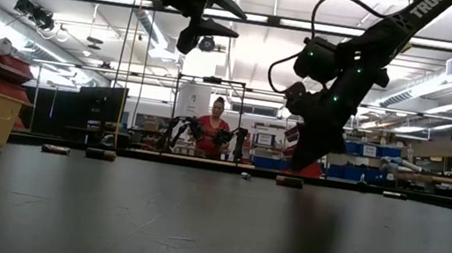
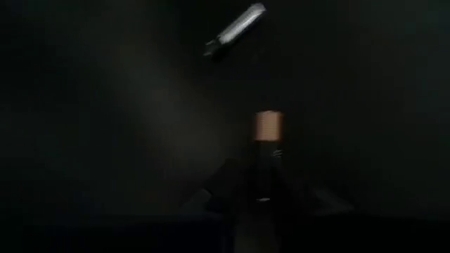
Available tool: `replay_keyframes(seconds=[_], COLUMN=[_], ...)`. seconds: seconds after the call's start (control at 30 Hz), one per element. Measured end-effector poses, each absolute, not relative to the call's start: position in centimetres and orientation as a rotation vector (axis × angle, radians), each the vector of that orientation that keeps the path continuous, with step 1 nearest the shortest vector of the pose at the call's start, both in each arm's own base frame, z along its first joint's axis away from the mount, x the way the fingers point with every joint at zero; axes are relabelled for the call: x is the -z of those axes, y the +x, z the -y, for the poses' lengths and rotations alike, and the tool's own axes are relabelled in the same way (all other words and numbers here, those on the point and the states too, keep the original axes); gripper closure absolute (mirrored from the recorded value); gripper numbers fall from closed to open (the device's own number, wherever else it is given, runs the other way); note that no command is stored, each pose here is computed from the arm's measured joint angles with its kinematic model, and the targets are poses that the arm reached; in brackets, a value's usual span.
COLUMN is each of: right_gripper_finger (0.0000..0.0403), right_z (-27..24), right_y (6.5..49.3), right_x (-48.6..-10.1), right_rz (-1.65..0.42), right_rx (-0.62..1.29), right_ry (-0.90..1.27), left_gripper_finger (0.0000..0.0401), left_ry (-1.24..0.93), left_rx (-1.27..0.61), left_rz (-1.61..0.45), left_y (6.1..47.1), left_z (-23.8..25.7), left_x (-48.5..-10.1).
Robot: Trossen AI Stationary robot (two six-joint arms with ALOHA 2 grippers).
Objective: Sort batteries
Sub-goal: Put the black battery into the yellow bin
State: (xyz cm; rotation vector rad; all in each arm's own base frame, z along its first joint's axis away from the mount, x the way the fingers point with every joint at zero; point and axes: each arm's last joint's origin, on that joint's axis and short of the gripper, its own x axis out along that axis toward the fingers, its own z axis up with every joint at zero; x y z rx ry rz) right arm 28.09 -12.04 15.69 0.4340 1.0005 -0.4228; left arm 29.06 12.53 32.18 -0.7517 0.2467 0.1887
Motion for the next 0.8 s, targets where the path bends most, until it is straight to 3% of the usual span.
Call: replay_keyframes(seconds=[0.17,0.3,0.63,0.8], right_gripper_finger=[0.0271,0.0264,0.0304,0.0379], right_z=[12.5,12.6,12.2,12.1], right_y=[28.1,28.3,29.0,28.9], right_x=[-15.5,-14.6,-12.2,-12.1], right_rz=[-1.005,-1.033,-1.1,-1.122], right_rx=[0.463,0.432,0.401,0.413], right_ry=[0.381,0.355,0.366,0.361], left_gripper_finger=[0.0215,0.0216,0.0216,0.0215], left_ry=[-0.778,-0.779,-0.781,-0.781], left_rx=[-0.192,-0.19,-0.174,-0.17], left_rz=[-0.244,-0.245,-0.253,-0.253], left_y=[29.1,29.1,29.2,29.2], left_z=[-12.5,-12.5,-12.3,-12.2], left_x=[-32.2,-32.2,-32.2,-32.2])
